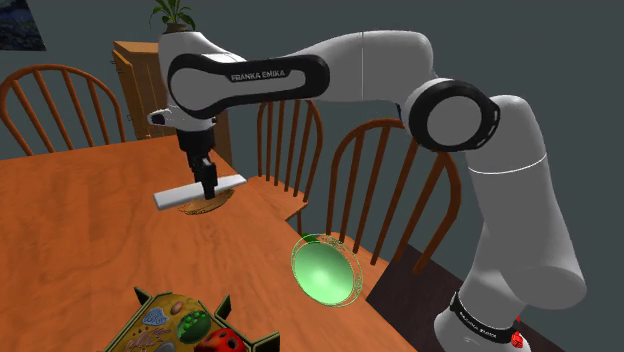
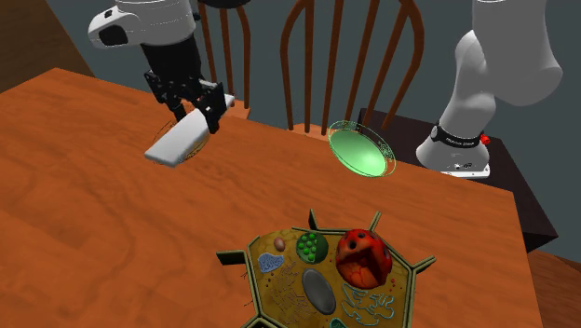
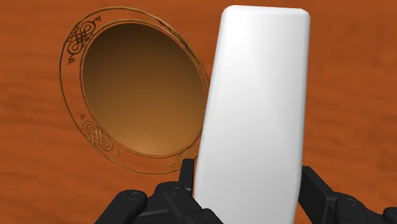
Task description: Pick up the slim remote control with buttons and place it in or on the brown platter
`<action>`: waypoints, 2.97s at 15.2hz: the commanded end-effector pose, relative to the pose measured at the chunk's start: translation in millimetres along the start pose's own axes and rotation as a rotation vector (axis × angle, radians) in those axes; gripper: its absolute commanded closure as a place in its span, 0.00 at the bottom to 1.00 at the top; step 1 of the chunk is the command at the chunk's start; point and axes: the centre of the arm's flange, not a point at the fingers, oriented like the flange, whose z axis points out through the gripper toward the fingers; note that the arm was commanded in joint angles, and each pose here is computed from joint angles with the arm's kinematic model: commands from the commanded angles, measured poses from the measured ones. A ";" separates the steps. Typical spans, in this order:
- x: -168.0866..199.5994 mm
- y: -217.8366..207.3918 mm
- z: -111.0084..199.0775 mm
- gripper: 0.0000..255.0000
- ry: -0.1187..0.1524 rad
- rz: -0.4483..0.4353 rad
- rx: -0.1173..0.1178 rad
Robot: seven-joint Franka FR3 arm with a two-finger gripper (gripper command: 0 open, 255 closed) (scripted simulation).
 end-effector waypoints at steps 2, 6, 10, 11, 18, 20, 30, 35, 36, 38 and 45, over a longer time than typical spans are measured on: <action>-17.7 36.5 3.4 1.00 0.000 -0.001 0.000; -39.9 84.4 2.2 1.00 0.000 -0.001 0.000; -41.4 87.7 17.9 1.00 0.000 -0.001 0.000; -41.5 87.8 23.2 1.00 0.000 -0.001 0.000; -41.8 88.1 60.2 1.00 0.000 -0.001 0.000; -41.9 88.2 74.5 1.00 0.000 -0.001 0.000; -41.8 88.2 74.5 0.00 0.000 -0.001 0.000; -41.9 88.2 61.3 0.00 0.000 -0.001 0.000; -41.9 88.2 48.1 0.00 0.000 -0.001 0.000; -41.9 88.2 24.6 0.00 0.000 -0.001 0.000; -41.9 88.2 24.5 0.00 0.000 -0.001 0.000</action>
